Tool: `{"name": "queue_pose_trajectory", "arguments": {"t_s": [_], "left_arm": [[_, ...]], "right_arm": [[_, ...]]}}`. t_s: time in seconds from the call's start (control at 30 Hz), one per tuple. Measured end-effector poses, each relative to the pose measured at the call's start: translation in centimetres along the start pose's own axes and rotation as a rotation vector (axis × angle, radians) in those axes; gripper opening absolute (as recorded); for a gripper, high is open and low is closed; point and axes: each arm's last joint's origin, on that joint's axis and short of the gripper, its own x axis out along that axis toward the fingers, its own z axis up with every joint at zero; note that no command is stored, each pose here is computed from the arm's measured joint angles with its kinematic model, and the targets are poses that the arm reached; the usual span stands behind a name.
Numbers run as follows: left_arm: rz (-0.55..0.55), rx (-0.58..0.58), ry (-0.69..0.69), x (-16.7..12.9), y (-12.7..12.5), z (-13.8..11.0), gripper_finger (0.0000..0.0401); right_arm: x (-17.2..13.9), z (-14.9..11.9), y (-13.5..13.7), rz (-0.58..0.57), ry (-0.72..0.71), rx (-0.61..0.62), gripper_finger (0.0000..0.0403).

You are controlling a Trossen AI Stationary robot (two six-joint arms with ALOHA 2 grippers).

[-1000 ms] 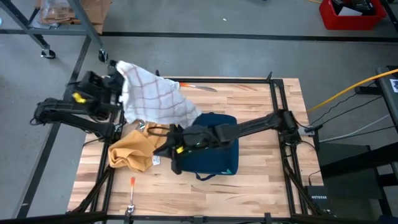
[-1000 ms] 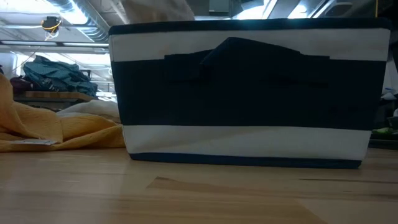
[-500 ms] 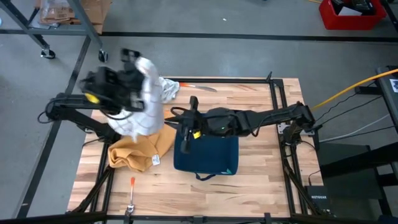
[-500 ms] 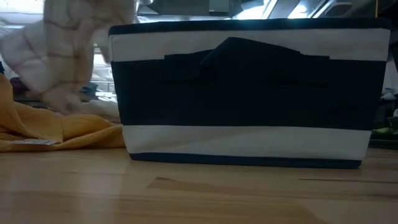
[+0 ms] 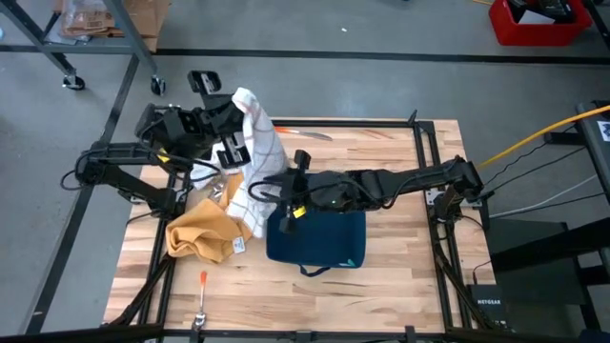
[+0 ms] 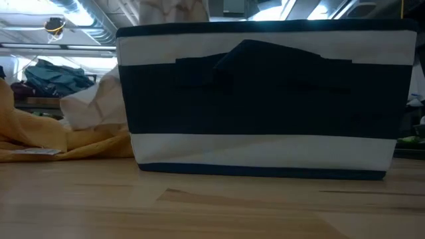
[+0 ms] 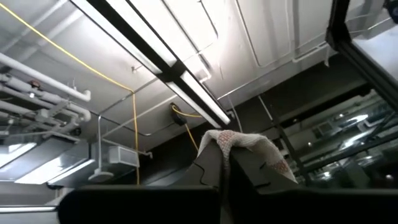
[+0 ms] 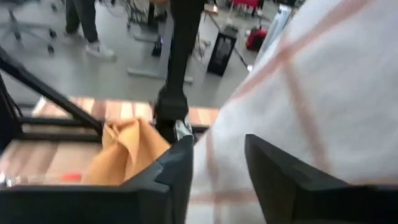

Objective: Fold towel
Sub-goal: Fold the white-and-brown checkered towel

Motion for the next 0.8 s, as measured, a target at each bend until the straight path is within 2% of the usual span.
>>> {"name": "queue_pose_trajectory", "arguments": {"t_s": [0.23,0.47,0.63,0.8], "left_arm": [[0.003,0.027,0.036,0.0,0.5,-0.7,0.0],[-0.001,0.016,0.044,0.0,0.5,-0.7,0.0],[-0.001,0.013,0.039,0.0,0.4,-0.7,0.0],[0.0,0.001,0.039,0.0,0.4,-0.7,0.0]], "right_arm": [[-0.7,-1.3,1.5,0.065,0.127,-0.075,0.0228],[0.0,-2.8,2.5,0.055,0.218,-0.13,0.0234],[1.9,-4.7,3.3,-0.049,0.292,-0.221,0.0226],[3.3,-6.2,3.7,-0.28,0.348,-0.363,0.0214]]}}
